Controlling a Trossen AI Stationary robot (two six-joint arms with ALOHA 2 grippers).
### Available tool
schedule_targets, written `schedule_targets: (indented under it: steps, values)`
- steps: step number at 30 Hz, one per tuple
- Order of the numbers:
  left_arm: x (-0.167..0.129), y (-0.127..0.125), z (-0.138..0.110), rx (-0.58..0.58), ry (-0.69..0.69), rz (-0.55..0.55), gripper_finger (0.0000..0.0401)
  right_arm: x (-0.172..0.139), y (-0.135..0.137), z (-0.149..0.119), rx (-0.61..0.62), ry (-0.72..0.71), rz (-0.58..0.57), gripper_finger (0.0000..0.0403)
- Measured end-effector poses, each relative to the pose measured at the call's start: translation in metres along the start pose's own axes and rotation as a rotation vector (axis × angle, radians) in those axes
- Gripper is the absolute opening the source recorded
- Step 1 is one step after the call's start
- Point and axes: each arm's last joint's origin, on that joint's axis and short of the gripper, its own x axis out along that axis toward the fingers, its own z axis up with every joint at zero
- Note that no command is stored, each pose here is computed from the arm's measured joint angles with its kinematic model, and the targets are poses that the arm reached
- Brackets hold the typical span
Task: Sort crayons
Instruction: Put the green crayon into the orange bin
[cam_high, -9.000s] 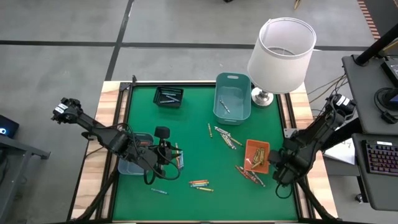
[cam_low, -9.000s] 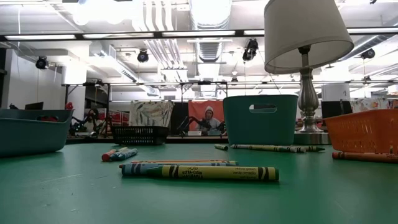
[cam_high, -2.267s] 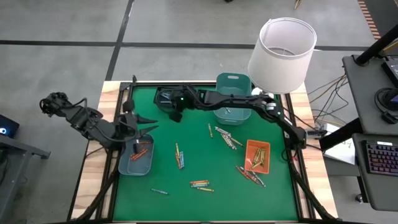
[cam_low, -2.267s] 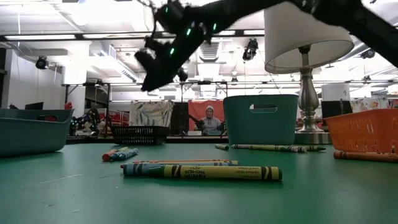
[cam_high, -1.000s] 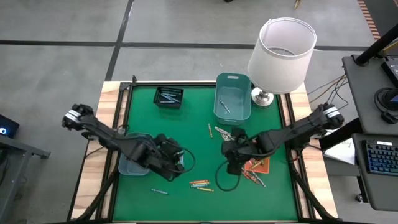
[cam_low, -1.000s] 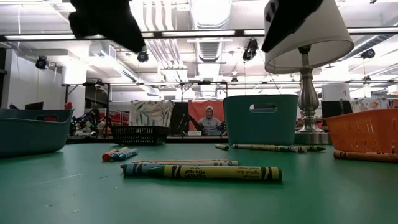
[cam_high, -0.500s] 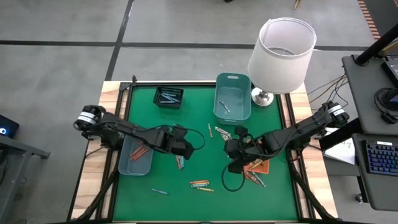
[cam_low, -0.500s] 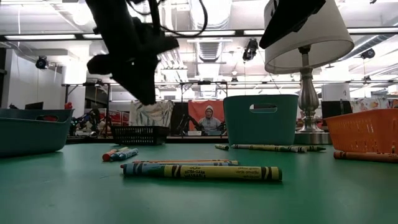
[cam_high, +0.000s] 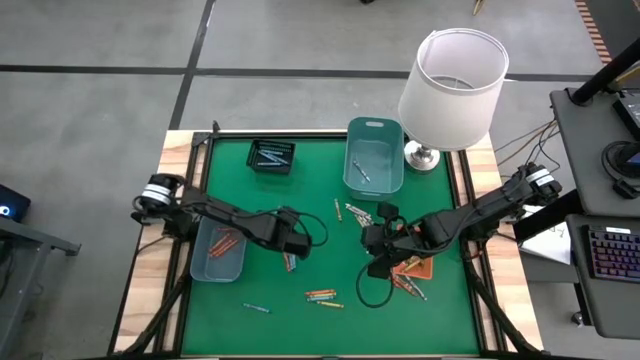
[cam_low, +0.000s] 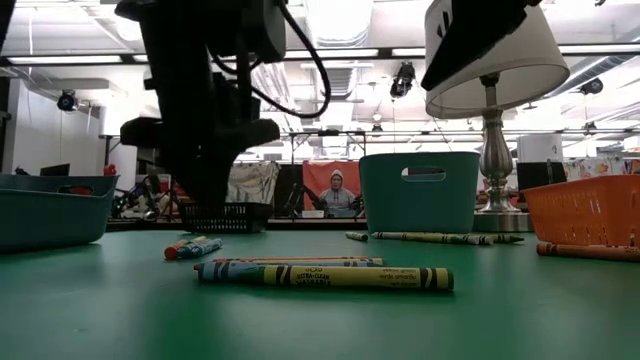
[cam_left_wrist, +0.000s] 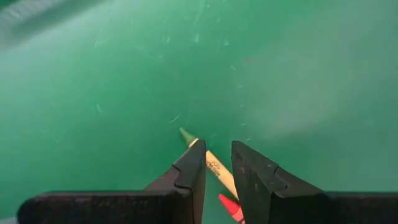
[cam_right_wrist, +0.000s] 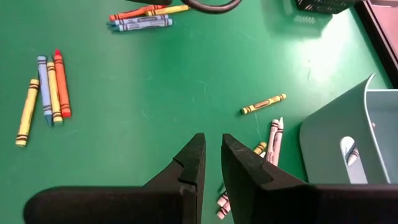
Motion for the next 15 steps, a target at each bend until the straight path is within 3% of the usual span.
schedule_targets:
  steps: [15]
  values:
    - [0.012,0.001,-0.006,-0.027,0.042,0.073,0.0059,0.001,0.0,-0.001,0.0,0.002,-0.001,0.0043]
